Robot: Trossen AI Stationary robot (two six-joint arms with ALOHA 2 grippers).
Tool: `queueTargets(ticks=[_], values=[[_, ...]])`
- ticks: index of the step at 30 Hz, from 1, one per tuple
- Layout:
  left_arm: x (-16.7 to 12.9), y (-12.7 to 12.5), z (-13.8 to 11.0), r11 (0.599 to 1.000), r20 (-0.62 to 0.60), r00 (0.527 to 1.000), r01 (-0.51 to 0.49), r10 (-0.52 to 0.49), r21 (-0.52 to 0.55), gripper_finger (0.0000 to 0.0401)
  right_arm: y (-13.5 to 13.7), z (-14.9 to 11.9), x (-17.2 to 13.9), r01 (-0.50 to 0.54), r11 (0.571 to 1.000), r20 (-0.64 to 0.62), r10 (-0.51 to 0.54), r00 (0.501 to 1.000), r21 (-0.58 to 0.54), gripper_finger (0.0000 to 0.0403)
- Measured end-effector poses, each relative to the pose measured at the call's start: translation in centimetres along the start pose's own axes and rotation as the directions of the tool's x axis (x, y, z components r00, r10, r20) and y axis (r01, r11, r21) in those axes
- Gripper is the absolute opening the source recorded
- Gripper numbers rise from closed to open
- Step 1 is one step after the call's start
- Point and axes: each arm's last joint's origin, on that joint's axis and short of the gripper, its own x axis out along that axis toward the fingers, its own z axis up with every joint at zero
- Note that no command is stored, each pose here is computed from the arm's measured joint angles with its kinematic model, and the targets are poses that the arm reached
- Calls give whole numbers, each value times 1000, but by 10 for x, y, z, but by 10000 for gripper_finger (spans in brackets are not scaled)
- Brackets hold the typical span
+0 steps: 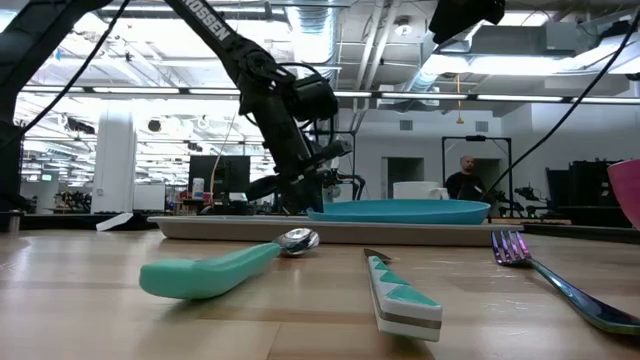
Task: Set up tray
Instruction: Put the blue plate on the gray serving tray below the white cup, then put the pink bowl on top of the blue plate
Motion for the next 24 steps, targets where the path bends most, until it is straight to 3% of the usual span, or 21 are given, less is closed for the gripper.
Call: queueTargets(ticks=[10,15,24], values=[[0,0,-1,1000,0,1000,-7,7,8,55,0,0,0,14,1000,7,-14,1000,0,134],[-7,-1,2,998,6,1000,14,-14,65,80,-2,-1,0,31,1000,-3,-31,1000,-8,133],[-86,-29,23,961,199,967,104,-157,255,92,-5,-14,-3,82,997,-112,-83,990,-6,134]])
